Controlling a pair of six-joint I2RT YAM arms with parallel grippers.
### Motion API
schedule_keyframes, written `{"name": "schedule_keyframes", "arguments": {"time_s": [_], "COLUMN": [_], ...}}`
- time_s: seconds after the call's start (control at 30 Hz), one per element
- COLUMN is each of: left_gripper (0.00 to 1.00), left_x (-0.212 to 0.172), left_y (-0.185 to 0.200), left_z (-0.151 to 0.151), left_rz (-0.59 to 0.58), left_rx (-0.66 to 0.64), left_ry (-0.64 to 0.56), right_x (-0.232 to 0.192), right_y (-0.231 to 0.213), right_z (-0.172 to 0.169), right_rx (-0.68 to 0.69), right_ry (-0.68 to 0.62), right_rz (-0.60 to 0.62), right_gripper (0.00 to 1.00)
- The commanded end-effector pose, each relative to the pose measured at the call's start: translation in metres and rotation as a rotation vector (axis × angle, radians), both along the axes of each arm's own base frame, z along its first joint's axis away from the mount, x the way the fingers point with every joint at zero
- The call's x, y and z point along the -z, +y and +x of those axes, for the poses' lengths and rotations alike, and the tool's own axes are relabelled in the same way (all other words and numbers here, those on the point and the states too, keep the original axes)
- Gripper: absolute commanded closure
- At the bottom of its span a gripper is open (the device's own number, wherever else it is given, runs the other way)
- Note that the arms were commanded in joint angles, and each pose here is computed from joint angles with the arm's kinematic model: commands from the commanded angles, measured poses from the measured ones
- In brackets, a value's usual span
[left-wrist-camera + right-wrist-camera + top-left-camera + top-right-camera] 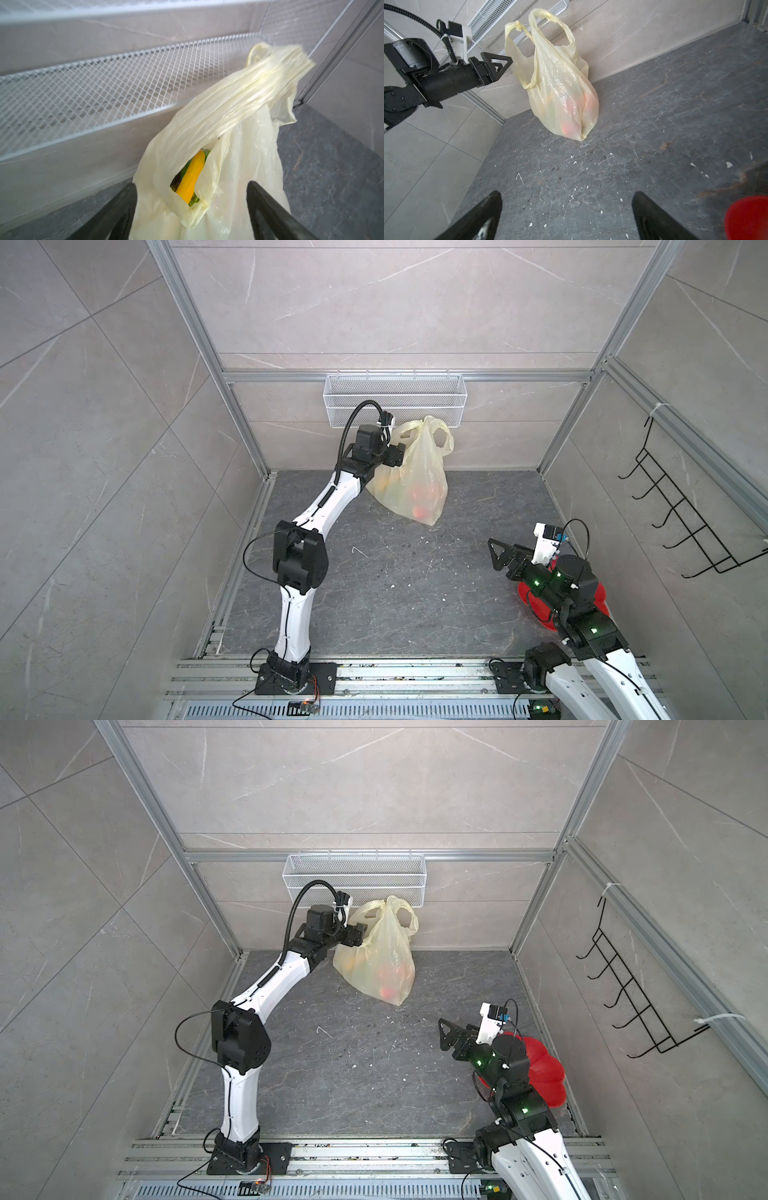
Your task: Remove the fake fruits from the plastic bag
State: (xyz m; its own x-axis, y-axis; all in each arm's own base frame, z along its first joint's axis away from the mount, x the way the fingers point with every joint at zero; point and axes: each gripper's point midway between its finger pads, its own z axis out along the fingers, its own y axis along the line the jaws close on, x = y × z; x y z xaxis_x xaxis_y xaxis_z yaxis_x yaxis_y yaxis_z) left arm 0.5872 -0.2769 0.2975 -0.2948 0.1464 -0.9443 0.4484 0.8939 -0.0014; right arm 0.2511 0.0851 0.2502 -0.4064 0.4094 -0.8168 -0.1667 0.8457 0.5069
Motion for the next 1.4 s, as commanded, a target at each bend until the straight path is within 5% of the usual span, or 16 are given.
{"name": "schedule_keyframes", "arguments": {"time_s": [0.0, 0.33, 0.73, 0.97, 1.37], "left_gripper": [0.29, 0.99, 1.0, 1.0, 1.0], "left_x": [-0.006, -0.031, -0.054, -0.041, 0.033], "left_y": [0.0, 0.004, 0.09, 0.117, 0.127], "left_z": [0.012, 0.02, -0.079, -0.145, -0.274], "left_rz": [0.032, -0.067, -0.296, -0.406, -0.61], "left_rx": [-0.027, -0.098, -0.389, -0.414, -0.303], "left_ry": [-0.014, -0.061, 0.03, 0.097, 0.383], "right_x": [0.009, 0.012, 0.044, 0.027, -0.022], "right_y": [0.002, 0.008, 0.041, 0.107, 0.187], "right_z": [0.0, 0.015, 0.052, 0.061, 0.07], "right_rx": [-0.011, -0.016, -0.057, -0.145, -0.228], "right_ry": [0.019, 0.076, 0.264, 0.257, 0.211], "right_rz": [-0.006, -0.002, -0.092, -0.146, -0.217], "right_gripper": [0.01, 0.01, 0.02, 0.02, 0.02]}}
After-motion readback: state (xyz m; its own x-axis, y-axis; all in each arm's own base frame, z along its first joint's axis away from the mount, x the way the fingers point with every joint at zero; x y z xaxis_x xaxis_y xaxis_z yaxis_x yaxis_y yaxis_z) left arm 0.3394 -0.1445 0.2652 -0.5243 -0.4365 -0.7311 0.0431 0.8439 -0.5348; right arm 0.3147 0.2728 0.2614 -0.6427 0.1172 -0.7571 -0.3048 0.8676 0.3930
